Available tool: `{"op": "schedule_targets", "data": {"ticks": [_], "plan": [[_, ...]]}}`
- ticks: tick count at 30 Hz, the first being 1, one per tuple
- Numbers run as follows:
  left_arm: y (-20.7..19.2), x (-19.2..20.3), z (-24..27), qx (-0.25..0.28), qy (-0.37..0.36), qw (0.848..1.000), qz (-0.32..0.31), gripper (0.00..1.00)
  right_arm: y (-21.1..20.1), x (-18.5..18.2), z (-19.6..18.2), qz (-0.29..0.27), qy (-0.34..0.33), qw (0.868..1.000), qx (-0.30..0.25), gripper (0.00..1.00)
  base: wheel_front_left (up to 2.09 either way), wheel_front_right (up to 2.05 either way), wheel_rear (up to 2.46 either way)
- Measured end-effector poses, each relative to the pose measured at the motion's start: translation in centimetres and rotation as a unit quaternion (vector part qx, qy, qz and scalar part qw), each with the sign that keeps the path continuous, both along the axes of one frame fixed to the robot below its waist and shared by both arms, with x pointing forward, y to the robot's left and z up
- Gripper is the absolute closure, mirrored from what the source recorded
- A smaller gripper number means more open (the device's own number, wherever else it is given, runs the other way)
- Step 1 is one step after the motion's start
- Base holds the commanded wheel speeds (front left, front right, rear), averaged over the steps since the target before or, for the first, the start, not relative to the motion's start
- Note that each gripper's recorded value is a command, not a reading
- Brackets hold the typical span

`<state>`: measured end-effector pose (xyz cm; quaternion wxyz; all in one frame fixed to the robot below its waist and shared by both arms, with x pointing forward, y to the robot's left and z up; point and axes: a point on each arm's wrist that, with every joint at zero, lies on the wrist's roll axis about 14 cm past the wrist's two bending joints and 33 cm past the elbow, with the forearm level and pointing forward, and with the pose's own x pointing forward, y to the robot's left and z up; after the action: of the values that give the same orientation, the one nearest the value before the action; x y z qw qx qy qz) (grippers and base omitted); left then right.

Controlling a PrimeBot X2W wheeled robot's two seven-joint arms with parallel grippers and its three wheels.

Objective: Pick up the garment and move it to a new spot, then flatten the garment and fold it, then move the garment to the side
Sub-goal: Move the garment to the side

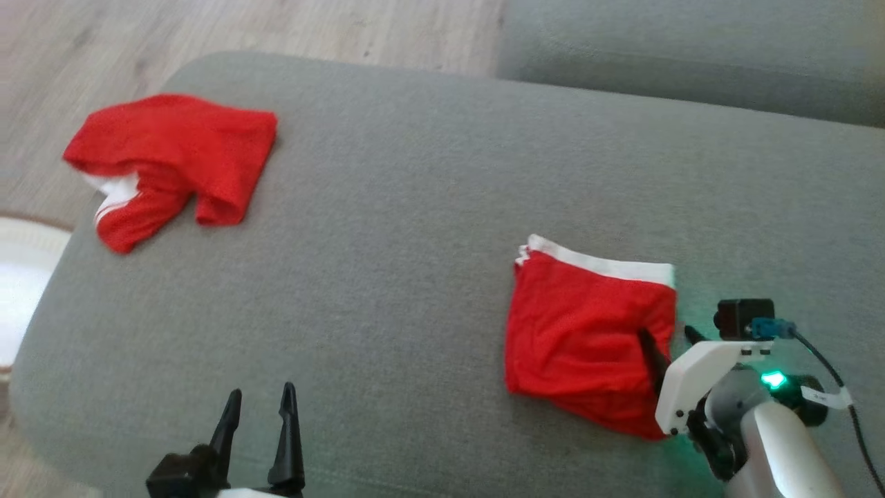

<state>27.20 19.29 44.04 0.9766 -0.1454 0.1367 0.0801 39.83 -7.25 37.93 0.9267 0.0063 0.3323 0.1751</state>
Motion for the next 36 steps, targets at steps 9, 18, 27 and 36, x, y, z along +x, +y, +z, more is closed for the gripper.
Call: {"op": "schedule_targets", "data": {"ticks": [9, 18, 27, 36], "plan": [[0.3, -0.1, -0.7, 0.006, 0.015, 1.0, 0.004, 0.0, 2.0, 0.3, -1.3, 0.018, 0.034, 0.999, 0.021, 1.0, 0.0, 0.0, 0.0], [-2.8, 3.1, 0.0, 0.009, -0.002, 0.998, -0.061, 0.0, -1.8, 2.5, 0.1, -0.034, -0.014, 0.999, 0.006, 1.0, 0.0, 0.0, 0.0], [-9.0, 8.8, 0.9, 0.007, -0.03, 0.984, -0.174, 0.0, -12.9, 5.1, 4.7, -0.156, -0.095, 0.982, -0.052, 1.0, 0.0, 0.0, 0.0], [-16.9, 13.4, 1.2, -0.008, -0.049, 0.953, -0.298, 0.0, -22.3, 2.2, 5.1, -0.265, -0.092, 0.955, -0.093, 1.0, 0.0, 0.0, 0.0]]}}
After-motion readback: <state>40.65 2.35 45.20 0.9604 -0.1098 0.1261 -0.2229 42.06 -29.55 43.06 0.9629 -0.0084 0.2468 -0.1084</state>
